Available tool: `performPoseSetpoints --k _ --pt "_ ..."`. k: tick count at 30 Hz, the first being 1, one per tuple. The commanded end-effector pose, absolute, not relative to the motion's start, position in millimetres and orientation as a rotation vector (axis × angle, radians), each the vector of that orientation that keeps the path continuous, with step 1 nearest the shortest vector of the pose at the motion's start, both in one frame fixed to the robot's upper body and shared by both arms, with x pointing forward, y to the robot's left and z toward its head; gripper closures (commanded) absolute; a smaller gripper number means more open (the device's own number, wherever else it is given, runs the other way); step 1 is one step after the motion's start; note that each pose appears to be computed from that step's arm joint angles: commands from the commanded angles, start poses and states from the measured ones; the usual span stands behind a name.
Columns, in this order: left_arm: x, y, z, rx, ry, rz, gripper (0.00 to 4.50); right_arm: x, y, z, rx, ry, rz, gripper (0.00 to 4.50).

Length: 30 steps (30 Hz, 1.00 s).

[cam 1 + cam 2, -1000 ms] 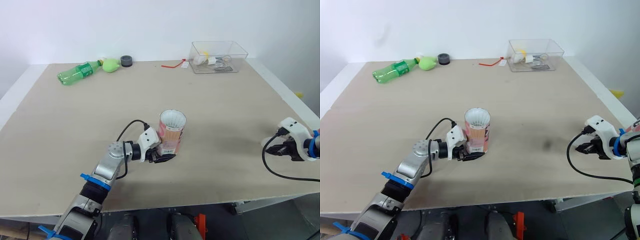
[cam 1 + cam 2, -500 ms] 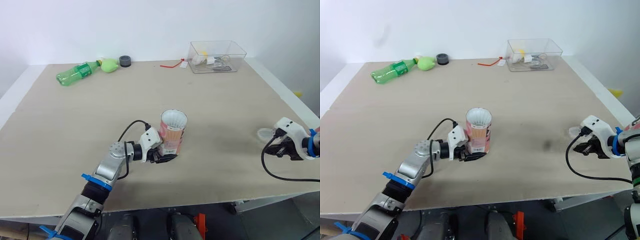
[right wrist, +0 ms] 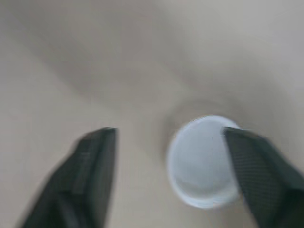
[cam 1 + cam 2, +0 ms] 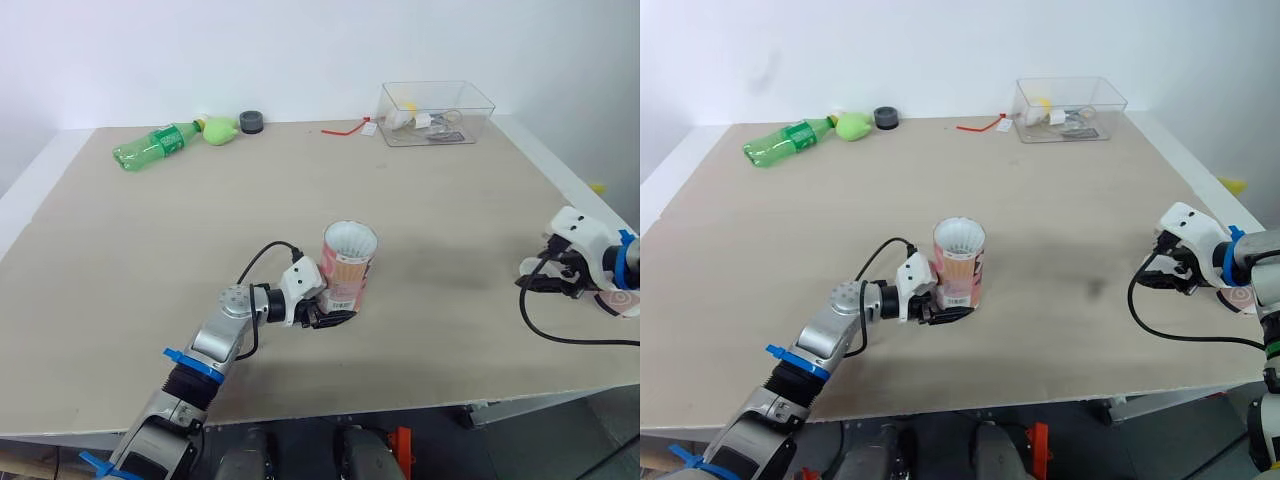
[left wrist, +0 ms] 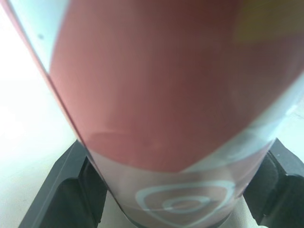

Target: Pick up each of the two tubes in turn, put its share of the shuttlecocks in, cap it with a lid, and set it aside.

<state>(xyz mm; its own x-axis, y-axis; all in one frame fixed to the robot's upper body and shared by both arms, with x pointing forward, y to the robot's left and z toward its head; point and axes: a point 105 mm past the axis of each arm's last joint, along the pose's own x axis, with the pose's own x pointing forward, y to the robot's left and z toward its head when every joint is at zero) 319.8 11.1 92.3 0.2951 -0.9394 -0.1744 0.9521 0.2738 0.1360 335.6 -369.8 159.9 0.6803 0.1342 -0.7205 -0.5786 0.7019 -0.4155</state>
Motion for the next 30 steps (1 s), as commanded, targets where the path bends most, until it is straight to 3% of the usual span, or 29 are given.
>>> performPoseSetpoints --k 1,16,25,30 --pt "317 6 104 0.228 0.016 -1.291 1.35 335 -385 165 -0.700 0.694 0.373 0.09" --pt "311 6 102 0.216 0.031 -1.288 1.35 339 -373 136 -0.603 0.721 0.437 0.09" --pt "310 5 101 0.209 0.035 -1.289 1.35 358 -352 147 -0.245 0.671 0.369 0.09" --pt "309 4 101 0.204 0.037 -1.286 1.35 354 -353 140 -0.275 0.725 0.360 0.09"
